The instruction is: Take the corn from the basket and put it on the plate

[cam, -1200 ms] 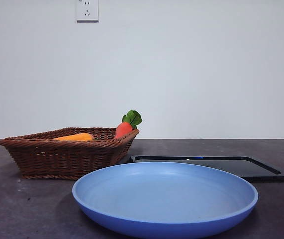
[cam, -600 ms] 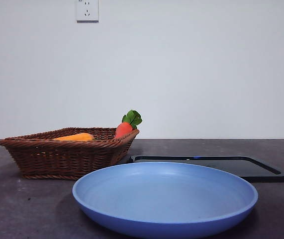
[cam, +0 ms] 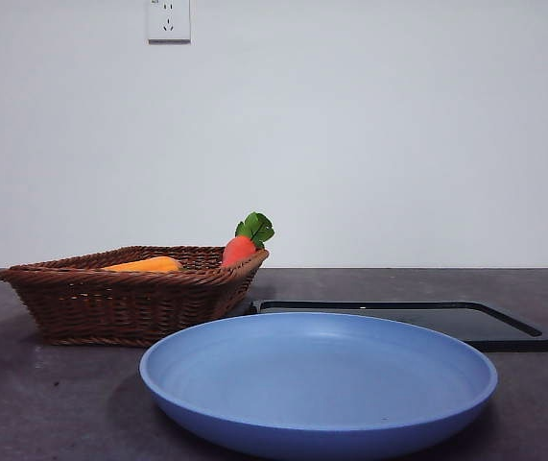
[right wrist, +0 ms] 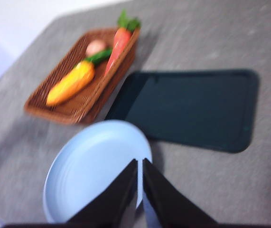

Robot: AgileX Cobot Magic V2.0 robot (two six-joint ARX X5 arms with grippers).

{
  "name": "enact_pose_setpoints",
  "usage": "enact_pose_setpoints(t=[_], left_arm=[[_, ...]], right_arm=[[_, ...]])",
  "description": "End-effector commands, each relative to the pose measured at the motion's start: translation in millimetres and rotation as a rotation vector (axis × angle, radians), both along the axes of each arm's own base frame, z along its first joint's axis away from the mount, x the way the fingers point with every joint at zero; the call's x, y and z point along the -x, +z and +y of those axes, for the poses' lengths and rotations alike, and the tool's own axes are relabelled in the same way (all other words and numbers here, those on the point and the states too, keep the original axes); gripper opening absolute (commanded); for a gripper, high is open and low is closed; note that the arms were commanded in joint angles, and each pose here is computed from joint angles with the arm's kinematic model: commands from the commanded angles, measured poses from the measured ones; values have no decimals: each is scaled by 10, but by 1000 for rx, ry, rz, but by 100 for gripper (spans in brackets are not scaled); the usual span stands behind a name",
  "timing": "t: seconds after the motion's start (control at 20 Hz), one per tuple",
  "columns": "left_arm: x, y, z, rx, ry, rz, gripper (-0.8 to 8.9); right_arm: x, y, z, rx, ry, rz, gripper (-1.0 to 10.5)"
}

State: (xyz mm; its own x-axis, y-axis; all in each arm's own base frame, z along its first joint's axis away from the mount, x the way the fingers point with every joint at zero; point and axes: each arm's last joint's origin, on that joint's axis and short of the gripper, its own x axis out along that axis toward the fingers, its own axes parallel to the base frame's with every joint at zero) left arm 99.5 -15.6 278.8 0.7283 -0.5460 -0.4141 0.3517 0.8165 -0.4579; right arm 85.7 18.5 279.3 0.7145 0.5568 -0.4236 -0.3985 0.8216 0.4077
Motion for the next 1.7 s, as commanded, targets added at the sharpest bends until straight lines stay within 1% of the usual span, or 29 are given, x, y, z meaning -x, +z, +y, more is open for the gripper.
enact_pose_setpoints(t=[0.05,0.3,0.45,0.55,0.6,0.65,0.7,0.75,0.8,0.85,1.05,1.25,1.5,1.7], left_arm=[[-33,77,-37,-39,-65,-11,4],[-101,81,-110,-57,-141,43,4],[-128,61,-127,-58,-154,66,4],[-137,64,-128,-58,-154,60,6],[-139,69,-129,-57,-154,56,34],[-141,70,-129,-55,-153,54,100],[-142,72,-129,-53,-151,54,202],[-143,73,-129,-54,-151,51,313],[-144,76,-129,-54,-151,48,393],[-145,75,-129,-54,-151,48,426],[-145,76,-129,-54,-151,47,427],[-145,76,-129,-54,-151,47,427],[-145,76,-129,-54,-151,47,427],[-145,76,-129,-54,-151,47,427]], right_arm=[[-25,100,39,73,93,-9,2],[-114,161,134,120,198,65,2],[-172,119,196,129,250,114,2],[-202,104,225,131,270,129,2],[-214,100,233,131,275,134,4],[-227,94,236,131,274,143,34],[-241,88,240,127,270,153,114],[-255,84,243,118,262,164,224],[-272,79,247,112,257,175,310],[-290,70,251,111,256,185,326],[-451,15,292,105,249,242,326],[-768,-92,393,93,248,299,326],[-1221,-376,582,118,277,431,326],[-1454,-692,726,138,306,516,326]])
